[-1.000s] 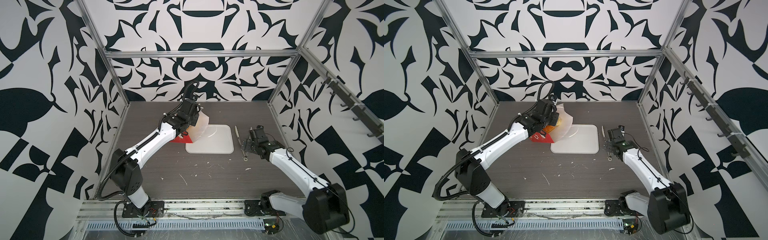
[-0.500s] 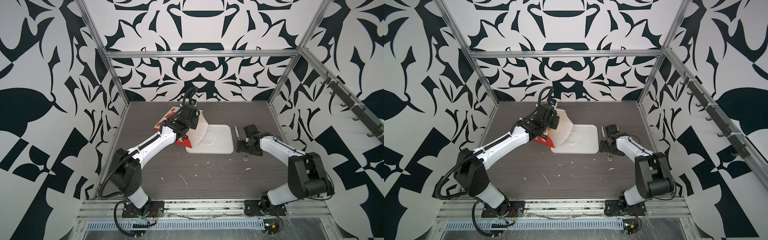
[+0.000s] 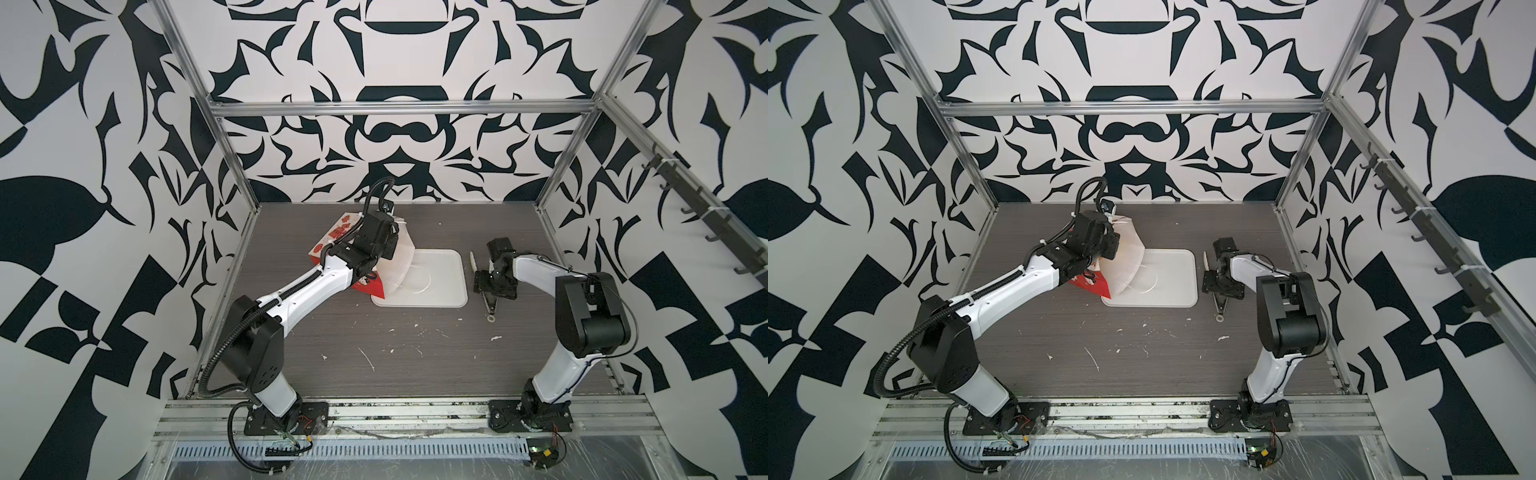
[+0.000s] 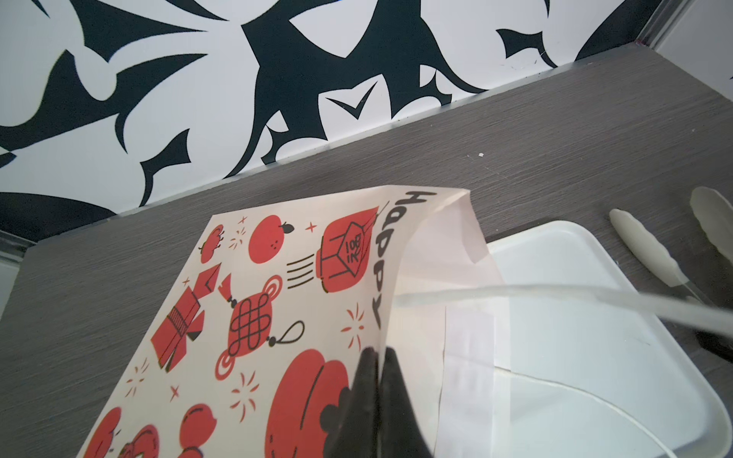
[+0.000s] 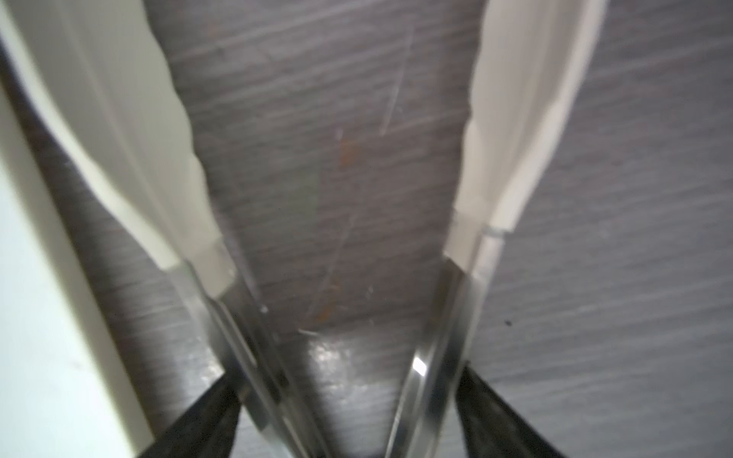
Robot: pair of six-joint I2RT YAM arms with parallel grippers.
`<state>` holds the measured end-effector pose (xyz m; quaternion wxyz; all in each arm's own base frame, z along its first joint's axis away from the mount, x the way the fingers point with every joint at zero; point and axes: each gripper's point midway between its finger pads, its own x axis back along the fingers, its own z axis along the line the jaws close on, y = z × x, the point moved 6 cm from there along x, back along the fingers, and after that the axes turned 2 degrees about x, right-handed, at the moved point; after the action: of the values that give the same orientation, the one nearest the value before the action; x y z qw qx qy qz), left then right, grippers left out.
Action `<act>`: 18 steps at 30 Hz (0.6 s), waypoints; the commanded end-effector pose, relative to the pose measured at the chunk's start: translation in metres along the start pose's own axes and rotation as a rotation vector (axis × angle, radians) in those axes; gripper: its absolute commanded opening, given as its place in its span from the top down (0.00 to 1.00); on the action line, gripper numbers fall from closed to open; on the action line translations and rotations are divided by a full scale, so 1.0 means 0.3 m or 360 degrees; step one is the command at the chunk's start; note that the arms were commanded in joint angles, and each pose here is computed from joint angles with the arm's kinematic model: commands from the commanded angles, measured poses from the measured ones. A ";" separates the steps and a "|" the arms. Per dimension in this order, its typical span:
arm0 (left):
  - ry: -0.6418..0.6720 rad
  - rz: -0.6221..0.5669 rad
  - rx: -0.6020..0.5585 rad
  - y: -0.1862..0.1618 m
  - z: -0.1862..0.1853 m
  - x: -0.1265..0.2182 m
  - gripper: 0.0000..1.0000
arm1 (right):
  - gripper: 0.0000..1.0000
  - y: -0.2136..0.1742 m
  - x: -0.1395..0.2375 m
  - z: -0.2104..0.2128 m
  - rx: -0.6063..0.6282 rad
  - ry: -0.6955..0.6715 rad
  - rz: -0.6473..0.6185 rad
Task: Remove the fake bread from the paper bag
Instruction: 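Grasp the white-tipped tongs with the right gripper while the left holds the bag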
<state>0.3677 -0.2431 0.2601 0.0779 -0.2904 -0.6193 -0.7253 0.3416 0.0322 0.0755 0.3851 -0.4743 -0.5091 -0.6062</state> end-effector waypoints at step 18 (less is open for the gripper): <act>-0.0052 -0.0099 -0.0037 0.003 0.021 -0.002 1.00 | 1.00 -0.152 0.340 0.126 0.0347 0.0273 -0.0222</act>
<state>0.3725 -0.2391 0.2483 0.0667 -0.2948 -0.6131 -0.7299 0.2867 0.0590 0.1234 0.4136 -0.4064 -0.5401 -0.6099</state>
